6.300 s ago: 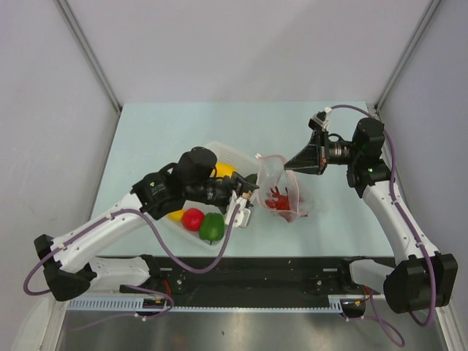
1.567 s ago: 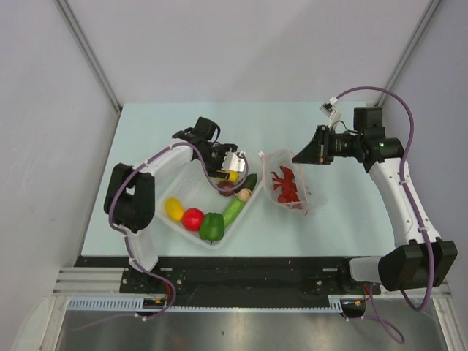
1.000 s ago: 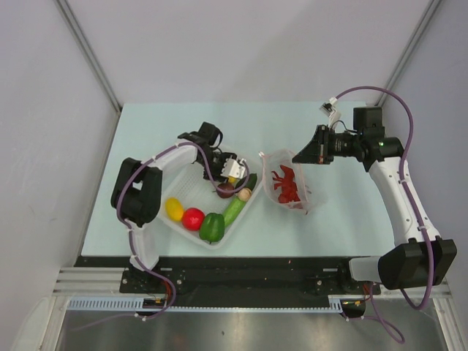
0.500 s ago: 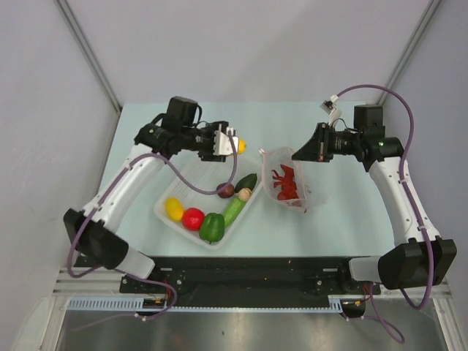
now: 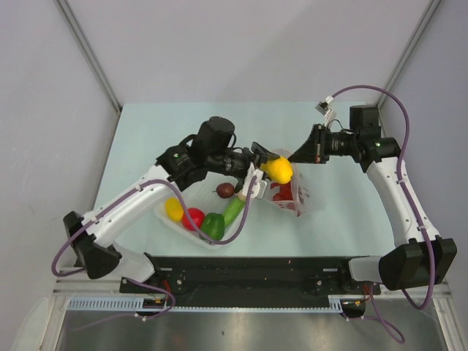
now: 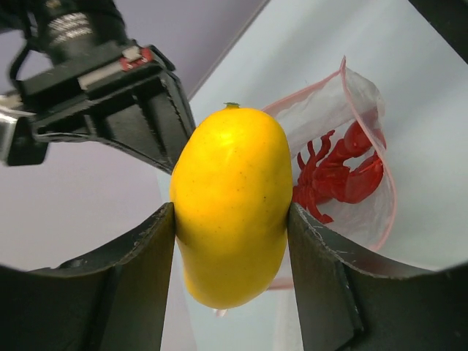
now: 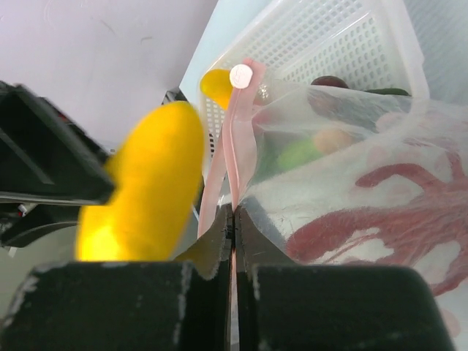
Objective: Place the food in the zip-top bag and seal the zipper
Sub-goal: Place the fake fruit in the zipper food storage bag, then pick up the fake vegetable from the bin.
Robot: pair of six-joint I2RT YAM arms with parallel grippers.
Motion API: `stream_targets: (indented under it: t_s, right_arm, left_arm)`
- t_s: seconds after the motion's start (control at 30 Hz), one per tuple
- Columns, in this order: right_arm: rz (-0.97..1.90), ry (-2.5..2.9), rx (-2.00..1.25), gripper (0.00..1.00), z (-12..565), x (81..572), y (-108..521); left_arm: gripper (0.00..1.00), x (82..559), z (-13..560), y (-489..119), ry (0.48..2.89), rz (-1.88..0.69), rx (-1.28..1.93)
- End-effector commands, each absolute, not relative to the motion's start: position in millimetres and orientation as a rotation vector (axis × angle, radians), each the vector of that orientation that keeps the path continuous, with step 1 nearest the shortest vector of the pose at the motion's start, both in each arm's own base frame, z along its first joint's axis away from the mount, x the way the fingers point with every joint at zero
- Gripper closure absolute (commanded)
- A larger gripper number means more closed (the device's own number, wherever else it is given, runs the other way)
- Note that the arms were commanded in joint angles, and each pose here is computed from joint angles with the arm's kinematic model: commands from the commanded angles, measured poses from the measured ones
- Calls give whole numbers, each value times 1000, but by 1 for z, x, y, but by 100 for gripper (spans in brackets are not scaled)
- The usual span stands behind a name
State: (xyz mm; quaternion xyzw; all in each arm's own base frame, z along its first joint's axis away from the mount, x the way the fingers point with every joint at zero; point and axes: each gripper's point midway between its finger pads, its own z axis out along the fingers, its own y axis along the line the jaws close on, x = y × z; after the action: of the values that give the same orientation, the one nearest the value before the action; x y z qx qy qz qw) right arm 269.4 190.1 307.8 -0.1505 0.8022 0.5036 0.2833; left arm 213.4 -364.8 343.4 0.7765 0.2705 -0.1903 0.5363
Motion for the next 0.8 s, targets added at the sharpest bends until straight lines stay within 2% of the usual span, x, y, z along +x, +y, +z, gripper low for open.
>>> stream_targets:
  t_s: [0.0, 0.1, 0.13, 0.17, 0.27, 0.37, 0.53, 0.7, 0.77]
  right_arm:
    - [1363, 2060, -501, 100, 332, 255, 193]
    - [1372, 2056, -512, 100, 332, 250, 193]
    - [1374, 2055, -517, 100, 333, 250, 193]
    - [1371, 2052, -527, 100, 333, 249, 193]
    - [1370, 2061, -525, 100, 331, 248, 192]
    - [1366, 2065, -520, 100, 329, 250, 190]
    - [1364, 2059, -522, 100, 329, 251, 188]
    - [1351, 2062, -515, 100, 328, 251, 186]
    - [1346, 2063, -515, 100, 326, 251, 185]
  left_arm:
    - [63, 219, 327, -379, 532, -412, 1918]
    - [45, 225, 323, -384, 539, -406, 1924]
    - [36, 226, 324, -384, 538, -401, 1922]
    - [21, 227, 327, -384, 534, -389, 1915]
    - [10, 225, 340, -376, 579, -383, 1876]
    - [6, 221, 348, -357, 649, -385, 1851]
    - [6, 218, 340, -316, 845, -418, 1784]
    - [7, 240, 306, -256, 1308, -543, 1560]
    - [7, 250, 264, -234, 1508, -550, 1498]
